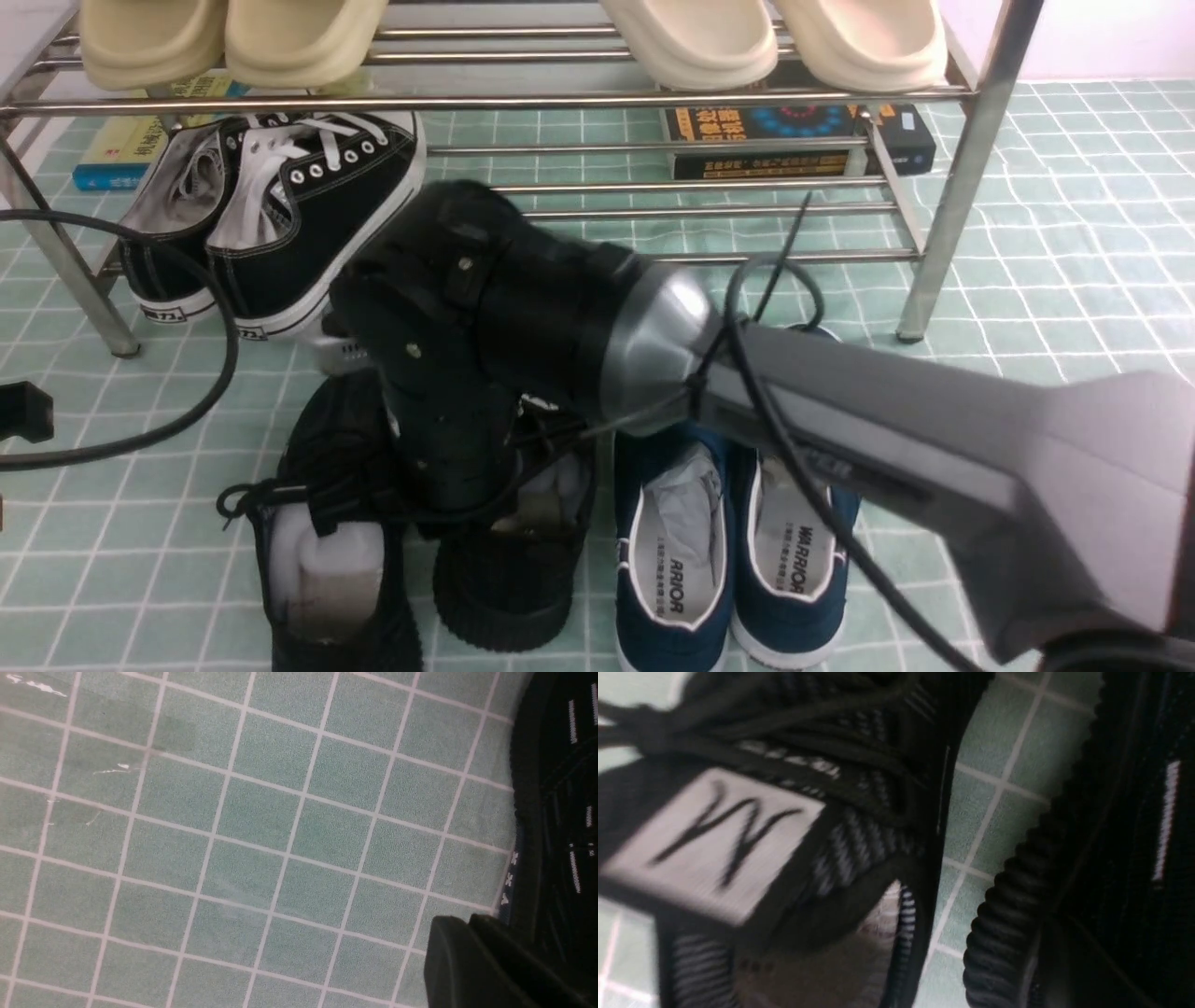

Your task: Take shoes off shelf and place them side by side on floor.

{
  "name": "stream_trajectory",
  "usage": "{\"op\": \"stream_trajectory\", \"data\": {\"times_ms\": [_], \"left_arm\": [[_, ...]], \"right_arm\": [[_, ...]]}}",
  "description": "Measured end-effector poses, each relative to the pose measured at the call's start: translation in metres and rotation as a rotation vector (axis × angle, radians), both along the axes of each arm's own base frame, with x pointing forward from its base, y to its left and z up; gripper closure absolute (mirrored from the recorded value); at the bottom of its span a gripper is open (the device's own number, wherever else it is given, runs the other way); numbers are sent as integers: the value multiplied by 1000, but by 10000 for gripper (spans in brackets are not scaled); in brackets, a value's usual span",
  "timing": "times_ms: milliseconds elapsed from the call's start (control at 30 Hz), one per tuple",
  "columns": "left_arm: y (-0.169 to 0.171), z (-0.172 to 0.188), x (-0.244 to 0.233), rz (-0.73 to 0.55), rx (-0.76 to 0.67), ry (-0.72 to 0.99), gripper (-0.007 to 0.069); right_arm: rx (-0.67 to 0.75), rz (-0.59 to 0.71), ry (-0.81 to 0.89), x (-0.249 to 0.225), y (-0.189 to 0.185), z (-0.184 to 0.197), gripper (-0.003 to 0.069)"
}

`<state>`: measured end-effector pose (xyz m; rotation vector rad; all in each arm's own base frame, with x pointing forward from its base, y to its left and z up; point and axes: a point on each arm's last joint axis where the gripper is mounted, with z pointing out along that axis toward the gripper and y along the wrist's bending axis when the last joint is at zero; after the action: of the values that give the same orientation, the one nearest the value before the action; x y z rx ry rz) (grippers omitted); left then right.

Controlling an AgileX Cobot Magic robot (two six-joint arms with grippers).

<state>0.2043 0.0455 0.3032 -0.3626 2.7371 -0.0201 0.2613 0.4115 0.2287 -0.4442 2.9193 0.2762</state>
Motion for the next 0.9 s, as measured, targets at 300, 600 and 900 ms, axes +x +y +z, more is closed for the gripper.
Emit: {"op": "stream_trajectory", "data": {"times_ms": [300,600,900], "left_arm": [[0,0,0,0,-1,-1,559],[-1,0,0,2,-12,-3,552],[-4,0,1,6,-46,-11,551]], "right_arm": [[37,14,44,-4,4,0,442],[138,200,-29,-14,-9,57,157],[186,243,-137,-1,-56,112,250]]}}
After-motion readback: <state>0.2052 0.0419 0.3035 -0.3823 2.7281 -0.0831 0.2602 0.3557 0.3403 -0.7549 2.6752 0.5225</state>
